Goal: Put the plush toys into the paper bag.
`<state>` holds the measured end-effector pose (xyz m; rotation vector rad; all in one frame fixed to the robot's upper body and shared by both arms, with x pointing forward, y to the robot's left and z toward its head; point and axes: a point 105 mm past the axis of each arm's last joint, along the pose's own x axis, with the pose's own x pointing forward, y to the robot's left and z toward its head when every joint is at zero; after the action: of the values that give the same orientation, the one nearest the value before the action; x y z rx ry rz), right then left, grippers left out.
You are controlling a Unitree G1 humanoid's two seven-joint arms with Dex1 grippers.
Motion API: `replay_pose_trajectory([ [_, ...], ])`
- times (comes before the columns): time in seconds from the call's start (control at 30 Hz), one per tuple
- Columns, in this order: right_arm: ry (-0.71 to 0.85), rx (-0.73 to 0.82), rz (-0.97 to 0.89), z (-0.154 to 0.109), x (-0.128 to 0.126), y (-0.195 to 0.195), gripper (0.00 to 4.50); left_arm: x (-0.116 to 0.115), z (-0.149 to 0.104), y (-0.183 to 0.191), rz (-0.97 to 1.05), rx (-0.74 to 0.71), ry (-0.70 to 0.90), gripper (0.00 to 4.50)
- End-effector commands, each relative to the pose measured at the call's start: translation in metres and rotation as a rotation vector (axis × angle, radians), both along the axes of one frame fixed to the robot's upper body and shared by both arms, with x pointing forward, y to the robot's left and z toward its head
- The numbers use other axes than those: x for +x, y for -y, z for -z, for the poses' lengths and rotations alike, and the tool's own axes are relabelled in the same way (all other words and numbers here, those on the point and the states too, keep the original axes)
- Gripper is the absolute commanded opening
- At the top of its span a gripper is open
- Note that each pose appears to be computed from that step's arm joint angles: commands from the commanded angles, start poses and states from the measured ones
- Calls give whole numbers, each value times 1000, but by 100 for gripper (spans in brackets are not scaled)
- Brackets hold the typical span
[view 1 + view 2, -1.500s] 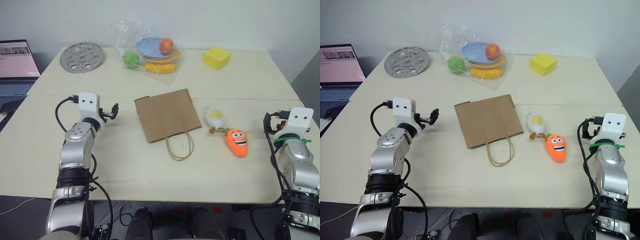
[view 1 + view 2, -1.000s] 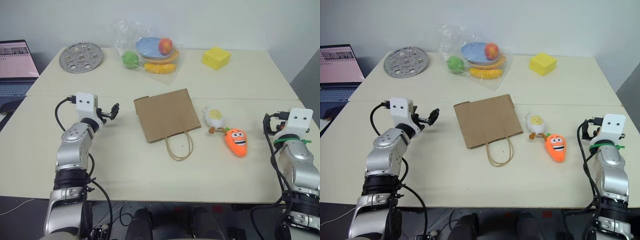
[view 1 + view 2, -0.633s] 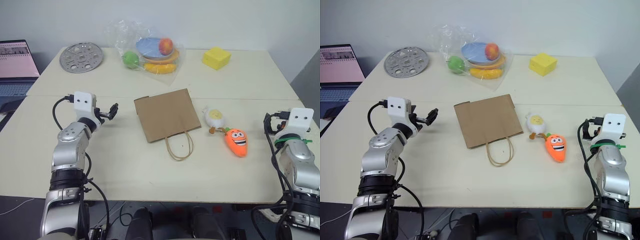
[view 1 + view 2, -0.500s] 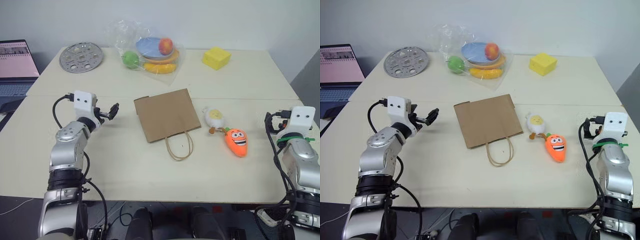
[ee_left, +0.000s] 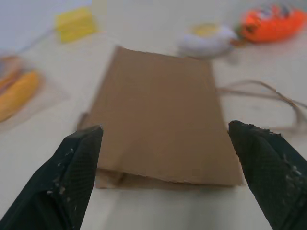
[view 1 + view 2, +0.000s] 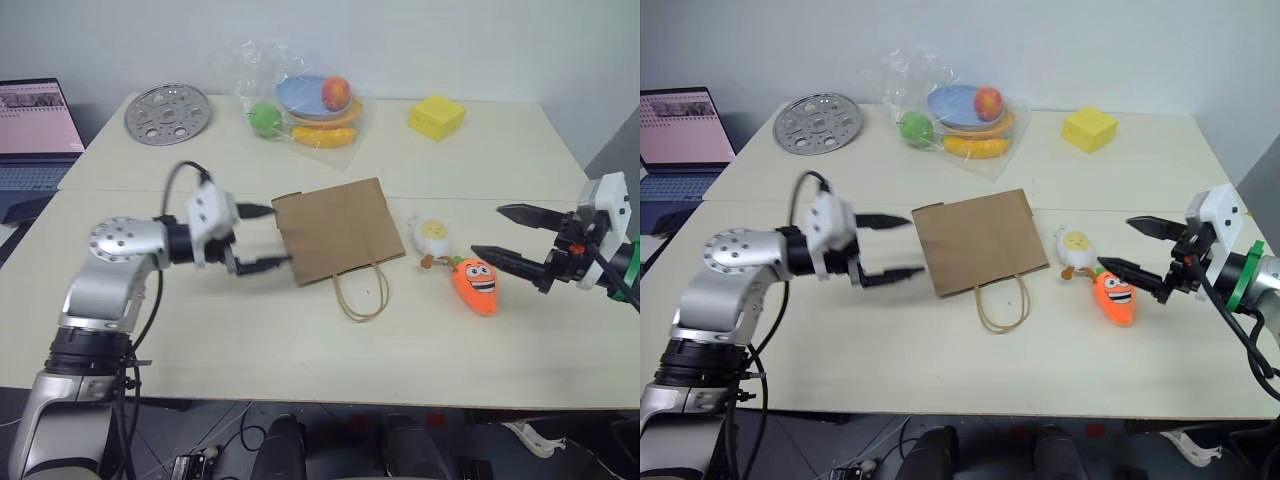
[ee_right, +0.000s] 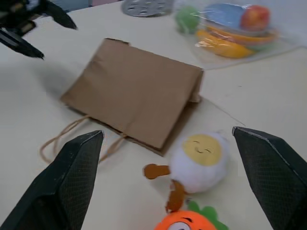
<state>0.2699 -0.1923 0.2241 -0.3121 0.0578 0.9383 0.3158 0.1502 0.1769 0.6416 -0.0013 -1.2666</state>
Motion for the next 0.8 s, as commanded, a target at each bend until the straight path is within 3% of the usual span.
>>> replay_pose_trajectory([
  [0.03, 37, -66, -140, 5, -18, -29, 450, -7, 8, 28, 166, 79, 93, 447],
  [0.33, 74, 14, -55, 3, -19, -42, 450, 5, 47, 70, 347, 181, 265, 447],
  [0.8, 82, 40, 41, 1, -20, -34, 450, 11, 58, 81, 372, 158, 286, 447],
])
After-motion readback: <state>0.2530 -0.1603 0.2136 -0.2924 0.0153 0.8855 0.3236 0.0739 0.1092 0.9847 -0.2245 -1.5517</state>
